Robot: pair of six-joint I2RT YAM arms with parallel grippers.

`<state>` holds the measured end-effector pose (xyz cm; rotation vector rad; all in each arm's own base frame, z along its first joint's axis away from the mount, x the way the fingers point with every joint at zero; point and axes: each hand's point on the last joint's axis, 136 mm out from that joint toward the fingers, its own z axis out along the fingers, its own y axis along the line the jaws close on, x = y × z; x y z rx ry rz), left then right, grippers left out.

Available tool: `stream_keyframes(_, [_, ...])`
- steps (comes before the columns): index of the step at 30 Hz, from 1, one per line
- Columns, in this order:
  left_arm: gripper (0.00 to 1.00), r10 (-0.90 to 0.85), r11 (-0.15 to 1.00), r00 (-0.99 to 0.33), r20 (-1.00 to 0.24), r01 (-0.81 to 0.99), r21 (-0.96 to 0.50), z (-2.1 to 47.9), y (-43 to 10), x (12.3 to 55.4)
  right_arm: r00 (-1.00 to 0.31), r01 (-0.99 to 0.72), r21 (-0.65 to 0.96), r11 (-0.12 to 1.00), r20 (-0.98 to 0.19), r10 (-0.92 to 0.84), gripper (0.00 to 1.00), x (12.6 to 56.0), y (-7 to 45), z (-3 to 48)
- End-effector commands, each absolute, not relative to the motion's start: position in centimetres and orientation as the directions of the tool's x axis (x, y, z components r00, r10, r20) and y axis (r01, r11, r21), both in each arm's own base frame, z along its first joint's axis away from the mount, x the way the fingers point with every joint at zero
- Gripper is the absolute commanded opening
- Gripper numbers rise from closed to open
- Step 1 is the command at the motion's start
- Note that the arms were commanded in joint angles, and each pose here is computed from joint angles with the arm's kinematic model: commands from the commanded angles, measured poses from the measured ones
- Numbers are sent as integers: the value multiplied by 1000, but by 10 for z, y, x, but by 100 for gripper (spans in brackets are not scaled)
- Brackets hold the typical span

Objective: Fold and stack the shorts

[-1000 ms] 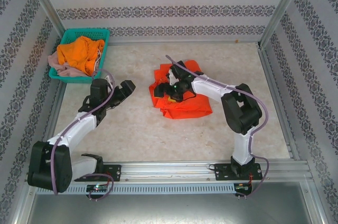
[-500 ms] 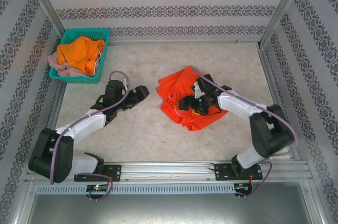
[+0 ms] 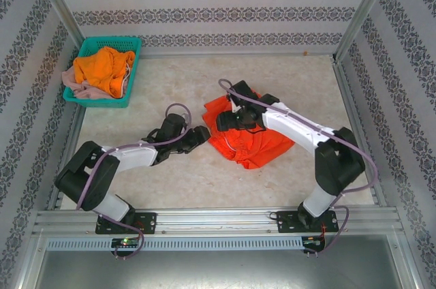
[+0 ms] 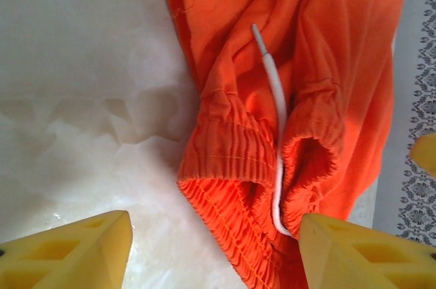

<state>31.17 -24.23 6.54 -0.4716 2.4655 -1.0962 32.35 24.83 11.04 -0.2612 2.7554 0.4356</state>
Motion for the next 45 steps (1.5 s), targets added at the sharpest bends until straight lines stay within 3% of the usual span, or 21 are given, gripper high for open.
stream_keyframes(1, [64, -487, 606, -843, -229, -137, -784, 72, -251, 325, -935, -206, 299, 932, -342, -97, 77, 329, 259, 104])
stream_keyframes(15, [55, -515, 522, -839, -175, -146, -840, 54, -273, 346, -959, -142, 275, 951, -278, -63, 67, 347, 266, 63])
stream_keyframes(20, [39, -510, 505, -846, -157, -147, -851, 48, -280, 350, -966, -110, 272, 956, -256, -38, 52, 352, 265, 51])
stream_keyframes(28, [5, -478, 513, -854, -204, -83, -854, 58, -288, 357, -964, -81, 312, 947, -266, 5, 18, 359, 263, 54])
stream_keyframes(31, [0, -457, 536, -854, -248, -42, -843, 70, -289, 360, -955, -84, 332, 939, -297, 19, 1, 361, 257, 68])
stream_keyframes(40, [0, -339, 615, -849, -405, 125, -778, 122, -302, 379, -873, -145, 395, 907, -482, 70, 0, 358, 221, 160])
stream_keyframes(45, [0, -291, 637, -849, -442, 173, -751, 133, -310, 391, -849, -194, 432, 881, -524, 70, 0, 358, 224, 186])
